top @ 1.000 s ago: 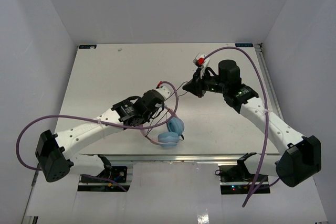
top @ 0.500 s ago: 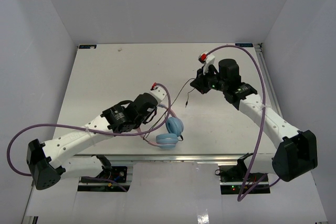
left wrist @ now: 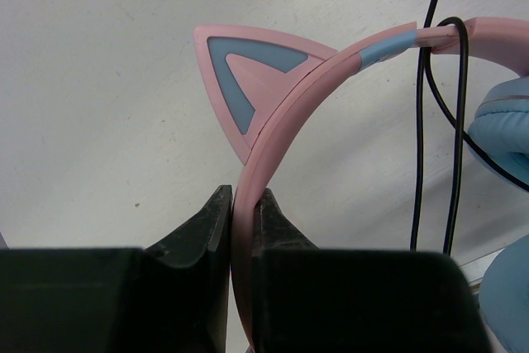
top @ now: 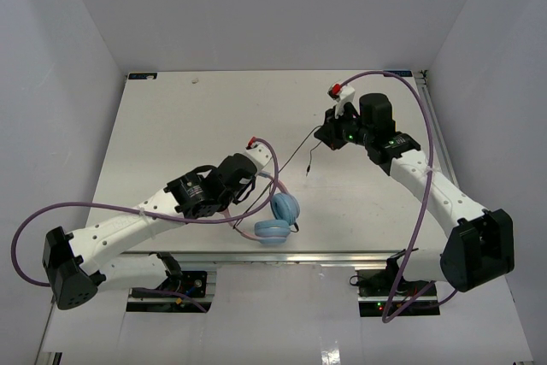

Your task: Wrap the headphones

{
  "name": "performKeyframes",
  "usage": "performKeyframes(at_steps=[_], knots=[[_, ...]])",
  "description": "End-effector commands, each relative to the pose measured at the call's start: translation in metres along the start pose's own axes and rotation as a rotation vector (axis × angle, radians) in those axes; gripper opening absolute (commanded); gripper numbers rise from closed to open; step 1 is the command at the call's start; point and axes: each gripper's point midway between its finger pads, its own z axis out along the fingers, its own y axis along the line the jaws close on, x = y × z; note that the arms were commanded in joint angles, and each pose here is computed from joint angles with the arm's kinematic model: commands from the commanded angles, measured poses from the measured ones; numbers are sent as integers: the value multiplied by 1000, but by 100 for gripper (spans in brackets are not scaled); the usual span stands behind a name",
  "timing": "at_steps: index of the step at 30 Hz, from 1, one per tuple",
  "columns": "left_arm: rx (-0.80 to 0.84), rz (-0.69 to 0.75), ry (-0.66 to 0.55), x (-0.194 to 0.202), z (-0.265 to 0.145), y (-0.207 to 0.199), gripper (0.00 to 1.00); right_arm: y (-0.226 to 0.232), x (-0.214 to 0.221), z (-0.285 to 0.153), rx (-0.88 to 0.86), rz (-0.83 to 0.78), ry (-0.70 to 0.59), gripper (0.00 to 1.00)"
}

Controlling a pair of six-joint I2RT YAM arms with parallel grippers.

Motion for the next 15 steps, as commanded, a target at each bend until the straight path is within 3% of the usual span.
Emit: performKeyframes(at_steps=[1, 15], knots=[[1, -38, -58, -11, -4, 1, 0, 11, -55, -24, -15, -54, -133, 8], [-39, -17, -25, -17, 11, -1, 0, 54, -72, -45, -162, -73, -181, 8]])
